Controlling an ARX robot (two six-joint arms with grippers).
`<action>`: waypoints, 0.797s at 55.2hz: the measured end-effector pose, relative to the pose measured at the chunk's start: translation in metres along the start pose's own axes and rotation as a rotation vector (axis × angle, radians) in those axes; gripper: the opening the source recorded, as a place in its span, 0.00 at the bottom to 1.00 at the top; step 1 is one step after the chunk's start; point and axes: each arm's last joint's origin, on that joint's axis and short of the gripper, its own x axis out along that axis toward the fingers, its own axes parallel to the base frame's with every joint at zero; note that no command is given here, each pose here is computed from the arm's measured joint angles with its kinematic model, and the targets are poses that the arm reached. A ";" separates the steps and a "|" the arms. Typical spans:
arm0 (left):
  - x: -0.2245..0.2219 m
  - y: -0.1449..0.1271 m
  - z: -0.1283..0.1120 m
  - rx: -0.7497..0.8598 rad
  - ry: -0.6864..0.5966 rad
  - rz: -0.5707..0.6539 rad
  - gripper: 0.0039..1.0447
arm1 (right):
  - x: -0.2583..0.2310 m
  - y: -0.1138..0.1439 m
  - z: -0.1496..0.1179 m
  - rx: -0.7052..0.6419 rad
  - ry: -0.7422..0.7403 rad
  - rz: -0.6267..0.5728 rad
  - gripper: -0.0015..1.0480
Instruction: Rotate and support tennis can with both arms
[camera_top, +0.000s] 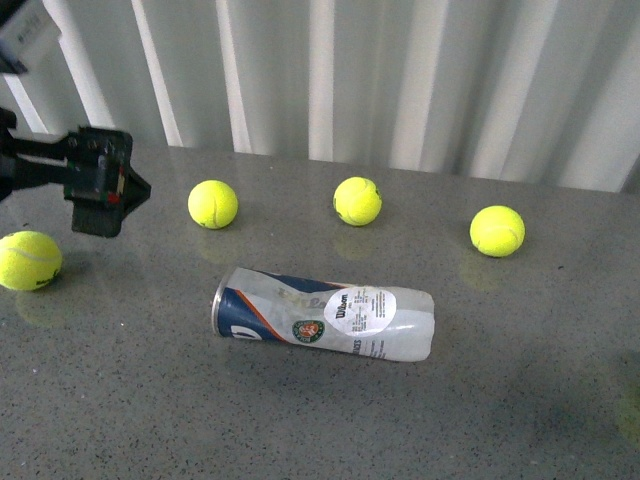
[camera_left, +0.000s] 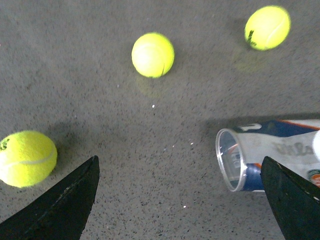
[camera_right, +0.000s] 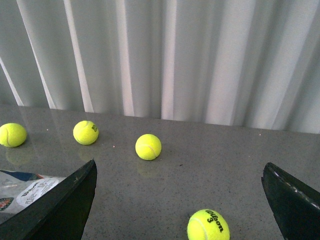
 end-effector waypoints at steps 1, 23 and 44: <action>0.002 0.001 -0.001 -0.002 0.005 0.001 0.94 | 0.000 0.000 0.000 0.000 0.000 0.000 0.93; 0.046 0.013 -0.038 -0.231 0.155 -0.111 0.94 | 0.000 0.000 0.000 0.000 0.000 0.000 0.93; 0.086 -0.022 -0.051 -0.396 0.153 -0.266 0.94 | 0.000 0.000 0.000 0.000 0.000 0.000 0.93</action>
